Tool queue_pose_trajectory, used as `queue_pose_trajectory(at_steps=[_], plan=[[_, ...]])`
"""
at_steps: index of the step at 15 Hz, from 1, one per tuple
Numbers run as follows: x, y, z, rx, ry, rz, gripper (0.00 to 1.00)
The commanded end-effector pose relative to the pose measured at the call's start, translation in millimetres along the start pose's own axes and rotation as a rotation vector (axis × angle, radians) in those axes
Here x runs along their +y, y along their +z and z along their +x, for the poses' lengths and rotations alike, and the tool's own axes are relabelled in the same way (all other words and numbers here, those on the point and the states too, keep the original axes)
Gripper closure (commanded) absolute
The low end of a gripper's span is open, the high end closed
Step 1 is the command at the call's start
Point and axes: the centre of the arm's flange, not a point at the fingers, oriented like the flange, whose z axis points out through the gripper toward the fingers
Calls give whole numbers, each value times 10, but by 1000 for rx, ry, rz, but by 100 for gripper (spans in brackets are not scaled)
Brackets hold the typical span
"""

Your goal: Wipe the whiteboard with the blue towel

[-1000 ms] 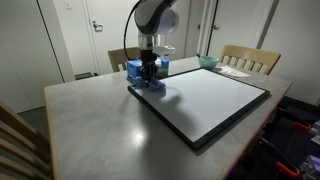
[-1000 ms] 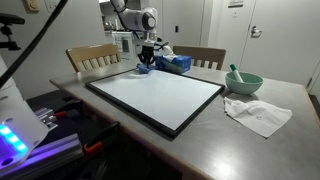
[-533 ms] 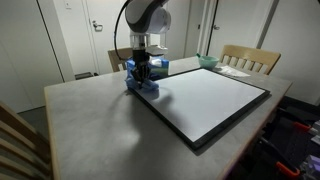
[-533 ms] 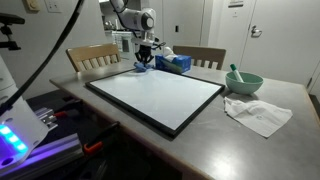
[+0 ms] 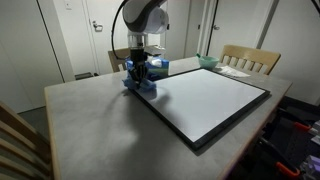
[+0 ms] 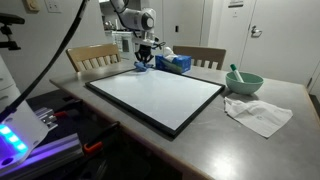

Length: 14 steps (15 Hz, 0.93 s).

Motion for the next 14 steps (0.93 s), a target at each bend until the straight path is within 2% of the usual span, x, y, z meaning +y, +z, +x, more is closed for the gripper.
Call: queue_pose_trajectory(at_steps=[1, 5, 10, 14], plan=[[-61, 123, 112, -4, 29, -16, 96], [-289, 173, 99, 21, 65, -30, 96], [-559, 277, -38, -37, 62, -57, 96], [-534, 244, -176, -31, 115, -83, 96]])
